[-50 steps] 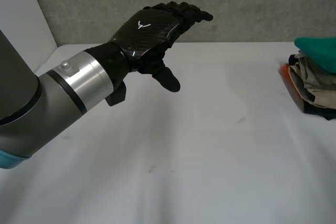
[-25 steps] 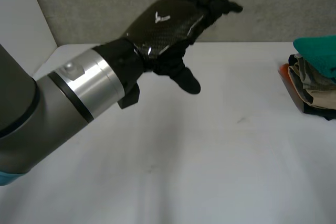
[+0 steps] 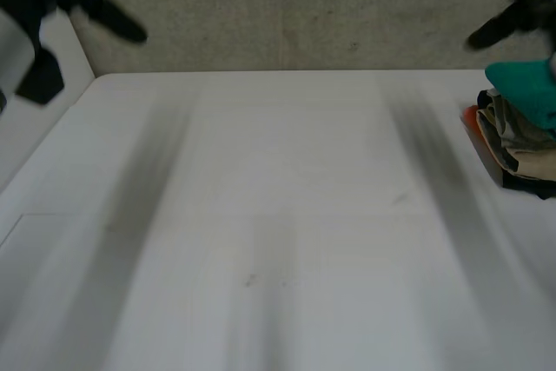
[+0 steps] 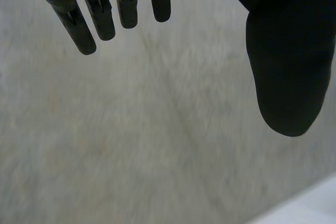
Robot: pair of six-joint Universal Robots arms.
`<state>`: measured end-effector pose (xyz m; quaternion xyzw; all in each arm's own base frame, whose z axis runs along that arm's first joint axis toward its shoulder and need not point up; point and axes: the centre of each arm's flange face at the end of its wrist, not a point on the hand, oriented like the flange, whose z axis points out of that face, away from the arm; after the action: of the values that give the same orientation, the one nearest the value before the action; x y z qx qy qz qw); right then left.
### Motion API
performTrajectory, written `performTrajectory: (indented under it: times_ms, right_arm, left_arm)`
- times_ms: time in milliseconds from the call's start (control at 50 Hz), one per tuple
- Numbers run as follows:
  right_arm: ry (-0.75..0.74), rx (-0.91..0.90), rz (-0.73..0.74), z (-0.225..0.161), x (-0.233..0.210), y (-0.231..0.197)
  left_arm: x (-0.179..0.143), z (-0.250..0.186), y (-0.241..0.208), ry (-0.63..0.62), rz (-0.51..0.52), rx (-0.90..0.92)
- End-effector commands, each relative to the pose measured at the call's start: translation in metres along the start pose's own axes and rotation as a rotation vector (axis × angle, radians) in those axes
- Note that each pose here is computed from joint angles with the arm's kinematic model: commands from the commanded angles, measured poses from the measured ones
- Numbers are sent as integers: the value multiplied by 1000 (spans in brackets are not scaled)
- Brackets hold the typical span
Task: Fold the laundry.
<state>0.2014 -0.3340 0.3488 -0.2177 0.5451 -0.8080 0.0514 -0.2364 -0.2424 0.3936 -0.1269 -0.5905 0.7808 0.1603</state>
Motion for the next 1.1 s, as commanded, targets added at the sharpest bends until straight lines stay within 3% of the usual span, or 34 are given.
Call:
performTrajectory:
  times_ms: [20, 280, 340, 440, 600, 700, 920, 1000, 1100]
  right_arm:
    - [-59, -154, 66, -26, -39, 27]
    - [-50, -187, 111, -31, -43, 34]
    - [-53, -193, 111, -32, -43, 35]
    - [-66, -212, 105, -37, -48, 40]
    - [-78, -243, 76, -38, -50, 52]
    - [-81, -250, 41, -36, -51, 55]
    - [-86, -267, 40, -36, -52, 62]
    - [-87, -265, 40, -36, -53, 63]
    - [-88, -277, 42, -35, -53, 68]
  left_arm:
    - [-9, -21, 58, -17, 105, -188]
    - [-11, -21, 64, -25, 122, -186]
    - [-27, -10, 67, -78, 158, -178]
    - [-91, 5, 119, -207, 362, -376]
    - [-135, -17, 175, -209, 646, -648]
    - [-160, -38, 205, -186, 747, -807]
    - [-182, -46, 238, -186, 748, -909]
    - [-186, -28, 234, -232, 742, -803]
    - [-183, 10, 216, -326, 601, -528]
